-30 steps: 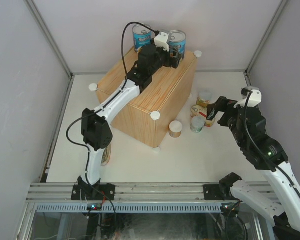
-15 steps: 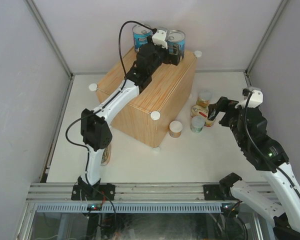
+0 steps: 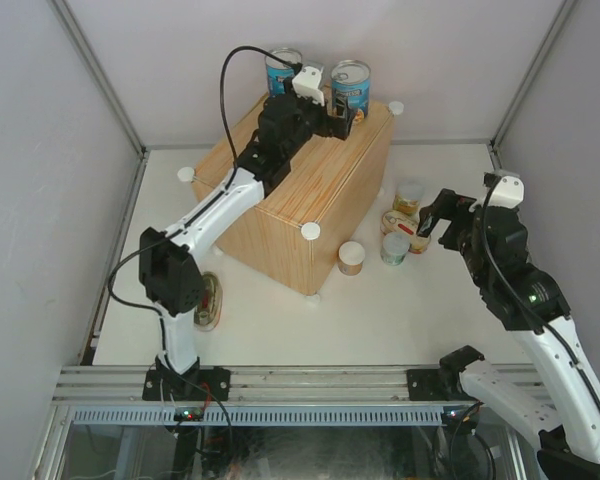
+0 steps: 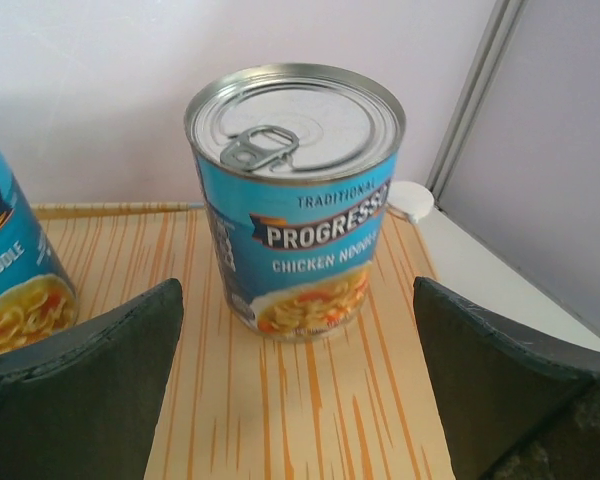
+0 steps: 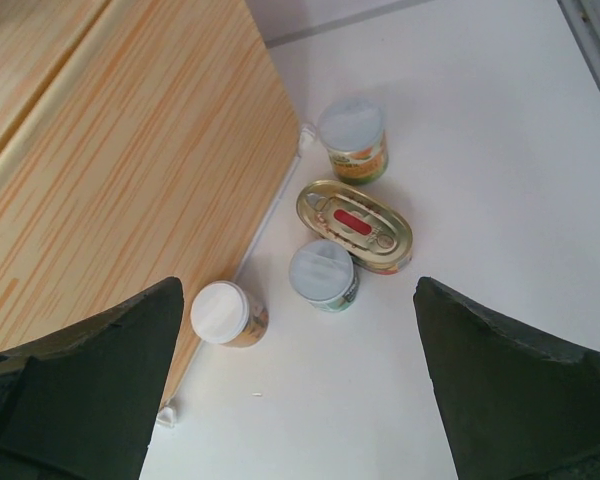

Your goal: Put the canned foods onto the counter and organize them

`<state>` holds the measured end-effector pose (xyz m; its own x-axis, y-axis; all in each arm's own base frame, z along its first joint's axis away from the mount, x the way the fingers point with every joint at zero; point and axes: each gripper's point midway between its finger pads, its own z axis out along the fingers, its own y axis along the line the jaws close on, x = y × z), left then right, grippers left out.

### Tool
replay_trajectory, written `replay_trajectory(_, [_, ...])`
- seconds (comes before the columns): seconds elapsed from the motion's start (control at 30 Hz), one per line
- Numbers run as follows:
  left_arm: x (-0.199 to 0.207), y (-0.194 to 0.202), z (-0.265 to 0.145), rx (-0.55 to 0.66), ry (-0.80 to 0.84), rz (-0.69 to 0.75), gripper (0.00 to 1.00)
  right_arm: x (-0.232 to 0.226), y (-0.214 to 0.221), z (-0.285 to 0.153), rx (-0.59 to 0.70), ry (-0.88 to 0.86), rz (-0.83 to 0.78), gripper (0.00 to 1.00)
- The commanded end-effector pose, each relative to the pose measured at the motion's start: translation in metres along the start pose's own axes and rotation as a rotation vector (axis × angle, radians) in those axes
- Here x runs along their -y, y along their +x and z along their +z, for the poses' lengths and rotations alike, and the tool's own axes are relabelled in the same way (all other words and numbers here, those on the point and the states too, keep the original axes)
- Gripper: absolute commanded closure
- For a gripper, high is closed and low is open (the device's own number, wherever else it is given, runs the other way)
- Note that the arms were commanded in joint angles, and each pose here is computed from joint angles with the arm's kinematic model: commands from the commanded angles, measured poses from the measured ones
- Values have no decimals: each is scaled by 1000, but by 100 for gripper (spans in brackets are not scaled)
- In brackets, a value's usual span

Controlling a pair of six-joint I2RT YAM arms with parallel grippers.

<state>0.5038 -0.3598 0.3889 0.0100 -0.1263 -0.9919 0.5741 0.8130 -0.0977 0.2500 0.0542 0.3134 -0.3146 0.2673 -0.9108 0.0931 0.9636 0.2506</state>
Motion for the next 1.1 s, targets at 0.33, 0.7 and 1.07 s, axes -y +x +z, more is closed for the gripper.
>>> replay_trajectory(0.33, [52,-63,-100,94,134,-32,0,19,41,55,-202,112,79,2])
replay_trajectory(0.7, [72,-72,-176,71,178,-14,1,36,62,130,-235,207,63,0])
replay_trajectory(1.07, [65,-68,-214,59,163,8,1,27,56,207,-231,225,70,0])
